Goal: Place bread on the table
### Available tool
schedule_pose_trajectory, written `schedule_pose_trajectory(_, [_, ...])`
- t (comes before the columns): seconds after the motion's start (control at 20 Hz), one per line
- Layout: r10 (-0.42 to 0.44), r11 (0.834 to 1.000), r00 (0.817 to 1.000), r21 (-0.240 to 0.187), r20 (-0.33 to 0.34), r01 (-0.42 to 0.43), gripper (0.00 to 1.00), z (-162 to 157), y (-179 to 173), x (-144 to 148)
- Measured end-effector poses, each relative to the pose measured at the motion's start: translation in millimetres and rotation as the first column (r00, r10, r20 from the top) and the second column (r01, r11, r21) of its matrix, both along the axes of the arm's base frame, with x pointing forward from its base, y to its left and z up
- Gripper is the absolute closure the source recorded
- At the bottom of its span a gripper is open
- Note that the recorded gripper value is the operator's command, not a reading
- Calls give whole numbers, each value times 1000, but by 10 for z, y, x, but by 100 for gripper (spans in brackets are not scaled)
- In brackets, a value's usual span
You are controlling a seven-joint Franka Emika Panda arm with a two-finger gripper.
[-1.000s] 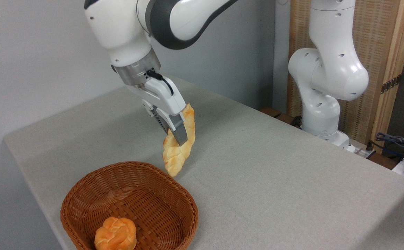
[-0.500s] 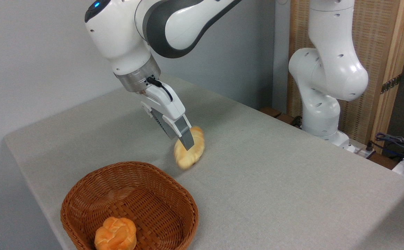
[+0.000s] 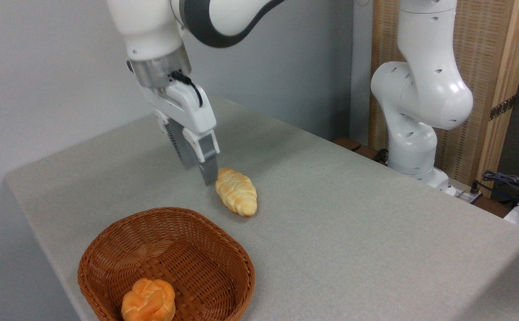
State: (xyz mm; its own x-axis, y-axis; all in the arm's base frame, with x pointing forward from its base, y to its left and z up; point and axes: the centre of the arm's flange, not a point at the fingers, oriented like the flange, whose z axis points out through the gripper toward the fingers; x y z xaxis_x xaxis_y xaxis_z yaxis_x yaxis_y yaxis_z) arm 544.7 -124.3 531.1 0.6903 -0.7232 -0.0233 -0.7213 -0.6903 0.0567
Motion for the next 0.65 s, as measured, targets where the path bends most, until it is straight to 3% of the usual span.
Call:
schedule_pose_trajectory(0.15, [16,1000,997,-15,70,-15,0,103,65,70])
schedule_pose_trajectory(0.65, [105,994,988,-27,116,-102,0,269,549,126])
